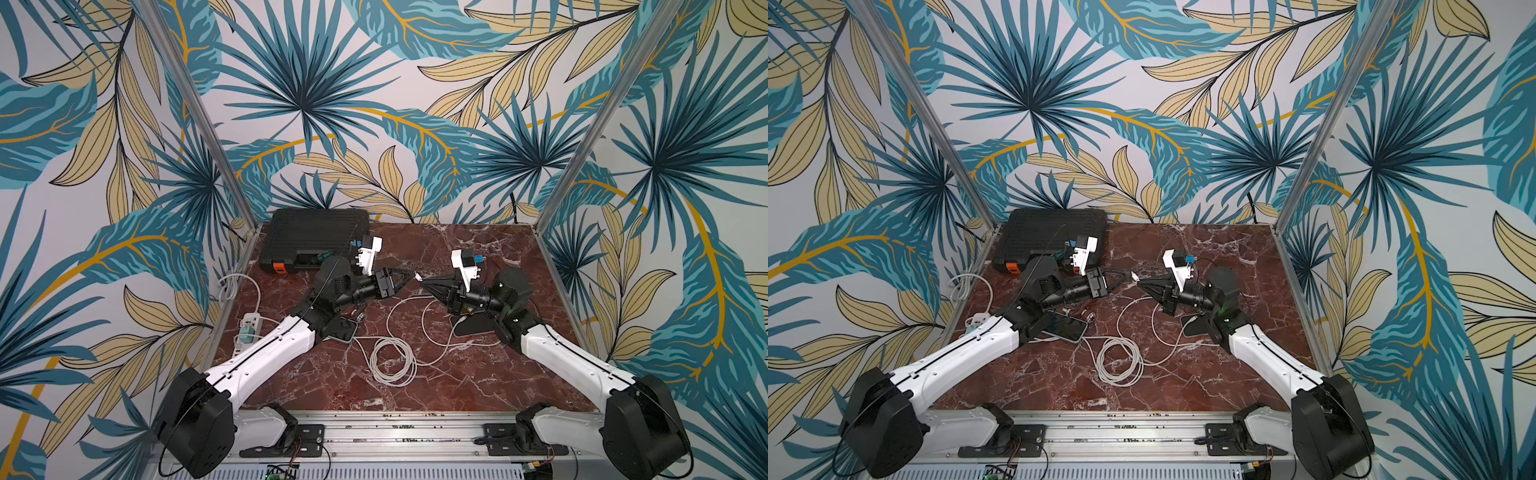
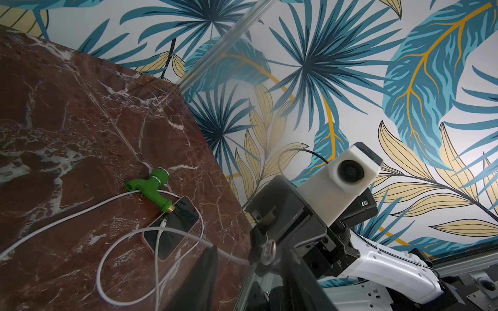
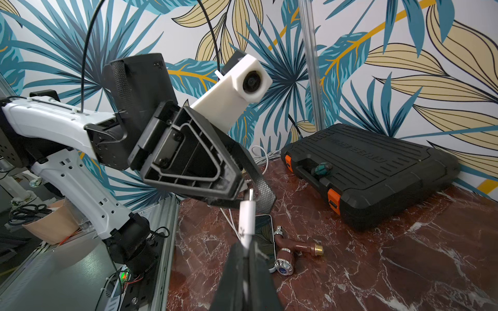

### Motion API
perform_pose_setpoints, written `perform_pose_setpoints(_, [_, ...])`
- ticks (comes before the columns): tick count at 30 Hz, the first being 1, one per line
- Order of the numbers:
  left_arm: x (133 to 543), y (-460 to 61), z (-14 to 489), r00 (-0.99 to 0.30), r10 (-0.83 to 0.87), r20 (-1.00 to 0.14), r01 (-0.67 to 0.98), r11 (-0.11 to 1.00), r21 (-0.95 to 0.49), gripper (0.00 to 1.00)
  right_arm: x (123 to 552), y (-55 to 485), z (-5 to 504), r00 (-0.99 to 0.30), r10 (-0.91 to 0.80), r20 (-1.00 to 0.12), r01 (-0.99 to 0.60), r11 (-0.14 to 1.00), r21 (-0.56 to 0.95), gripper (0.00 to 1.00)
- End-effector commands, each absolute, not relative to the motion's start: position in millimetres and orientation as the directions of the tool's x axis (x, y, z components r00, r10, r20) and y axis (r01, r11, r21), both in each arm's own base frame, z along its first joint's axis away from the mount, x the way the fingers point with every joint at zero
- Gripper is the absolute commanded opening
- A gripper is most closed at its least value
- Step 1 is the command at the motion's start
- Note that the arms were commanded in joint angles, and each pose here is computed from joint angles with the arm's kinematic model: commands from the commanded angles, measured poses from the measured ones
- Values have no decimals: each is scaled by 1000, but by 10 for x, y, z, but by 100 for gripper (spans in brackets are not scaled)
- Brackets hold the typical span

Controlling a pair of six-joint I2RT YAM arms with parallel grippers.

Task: Plug the charging cable into the phone
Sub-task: Pick up the charging cable from the center of the board.

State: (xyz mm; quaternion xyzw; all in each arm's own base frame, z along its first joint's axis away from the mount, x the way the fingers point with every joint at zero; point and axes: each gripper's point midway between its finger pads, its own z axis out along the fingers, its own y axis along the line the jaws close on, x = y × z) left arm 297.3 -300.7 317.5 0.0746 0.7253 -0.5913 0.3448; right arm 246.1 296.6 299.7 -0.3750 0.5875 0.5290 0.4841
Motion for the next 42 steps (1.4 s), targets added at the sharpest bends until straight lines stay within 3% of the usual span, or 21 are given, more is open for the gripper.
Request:
perform_pose_setpoints(1, [2992, -3024, 3307, -725, -296, -622, 551, 292, -782, 41, 2422, 3018, 3034, -236, 56, -970, -962, 126, 242, 0])
perform_pose_setpoints(13, [2990, -3053, 3303, -730, -280, -623, 555, 290, -780, 30, 2437, 3043, 2998, -243, 34, -970, -961, 129, 245, 0])
perform_pose_setpoints(16, [2990, -3056, 3303, -730, -273, -627, 557, 294, -777, 22, 2444, 3044, 2988, -244, 31, -969, -960, 132, 246, 0])
perform_pose_setpoints(21, [2993, -3061, 3294, -724, -259, -640, 567, 306, -765, 0, 2442, 3046, 2992, -243, 30, -969, -961, 131, 245, 0])
perform_pose_setpoints(24, [2986, -3069, 3318, -713, -252, -654, 584, 302, -753, 0, 2447, 3047, 3003, -243, 29, -970, -961, 132, 245, 0])
perform_pose_setpoints(28, [2954, -3080, 3349, -688, -226, -689, 626, 294, -722, 0, 2450, 3055, 3020, -258, 14, -966, -958, 130, 258, 32])
perform_pose_setpoints(31, [2923, -3085, 3383, -671, -211, -711, 660, 265, -703, 0, 2410, 3056, 3049, -261, 11, -965, -959, 110, 260, 46])
perform_pose_setpoints(35, [2831, -3122, 3473, -655, -186, -733, 706, 195, -681, 0, 2341, 3046, 3122, -253, 26, -967, -964, 79, 254, 48])
perform_pose_setpoints(42, [2597, -3096, 3647, -599, -159, -785, 779, 114, -617, 0, 2207, 3037, 3168, -257, 22, -966, -966, 16, 257, 42])
